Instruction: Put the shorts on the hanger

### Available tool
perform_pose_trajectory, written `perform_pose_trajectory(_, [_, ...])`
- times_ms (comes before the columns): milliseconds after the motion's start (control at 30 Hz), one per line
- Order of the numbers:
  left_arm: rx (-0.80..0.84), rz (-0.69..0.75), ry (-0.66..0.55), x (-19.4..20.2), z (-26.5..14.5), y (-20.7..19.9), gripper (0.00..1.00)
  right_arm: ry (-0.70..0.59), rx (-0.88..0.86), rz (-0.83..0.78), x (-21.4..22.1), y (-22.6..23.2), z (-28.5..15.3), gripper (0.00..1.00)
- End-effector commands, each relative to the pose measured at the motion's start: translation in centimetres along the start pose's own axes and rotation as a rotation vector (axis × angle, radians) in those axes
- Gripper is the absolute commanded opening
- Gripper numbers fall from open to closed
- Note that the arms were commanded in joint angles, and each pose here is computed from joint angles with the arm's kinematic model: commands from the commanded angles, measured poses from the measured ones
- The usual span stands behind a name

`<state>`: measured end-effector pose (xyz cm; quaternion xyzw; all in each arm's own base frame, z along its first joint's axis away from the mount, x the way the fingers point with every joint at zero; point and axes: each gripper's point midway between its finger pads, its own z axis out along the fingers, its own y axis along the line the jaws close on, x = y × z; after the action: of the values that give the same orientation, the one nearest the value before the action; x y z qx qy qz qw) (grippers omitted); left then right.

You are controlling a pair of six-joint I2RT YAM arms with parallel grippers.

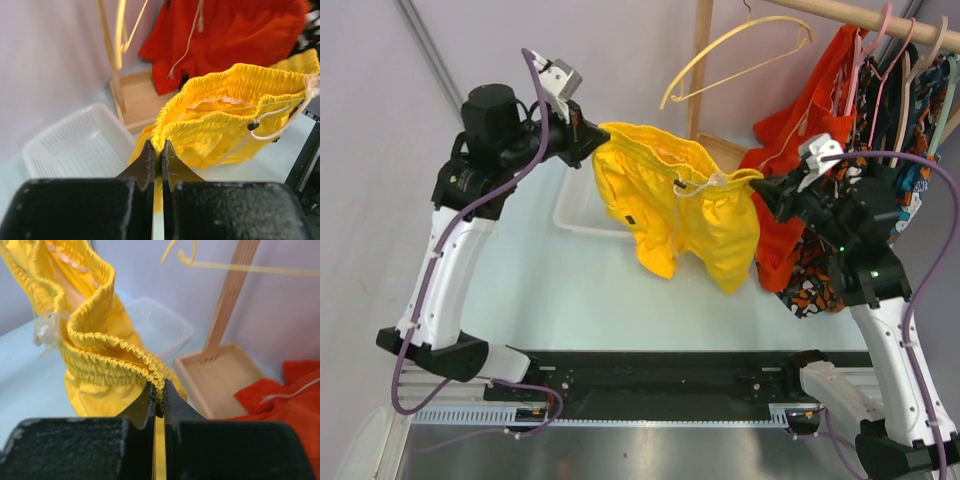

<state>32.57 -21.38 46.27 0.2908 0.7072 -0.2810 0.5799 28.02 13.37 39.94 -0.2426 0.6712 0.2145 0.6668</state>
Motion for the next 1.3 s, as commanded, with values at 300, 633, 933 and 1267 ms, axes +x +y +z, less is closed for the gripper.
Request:
perform_pose_trajectory(300, [0.004, 0.369, -0.453, -13.6, -13.1, -6.8, 0.01, -0.329, 0.130, -0.294, -14.9, -1.0, -4.0, 0.00])
perform_pose_trajectory(633, [-0.421, 0.256, -0.111, -4.0, -9.8, 3.3, 0.00, -0.141, 0.078, -0.187, -9.6, -2.5, 1.3, 0.00])
perform_pose_trajectory(933, [-0.458, 0.283, 0.009, -0.2, -7.4, 6.8, 0.00, -0.085, 0.040, -0.205, -7.9, -1.9, 1.8, 0.00])
perform_pose_trajectory(1267, [0.131, 0.251, 0.320, 12.9, -4.2, 1.0, 0.00, 0.326, -0.244, -0.092, 6.8, 6.2, -1.1, 0.00])
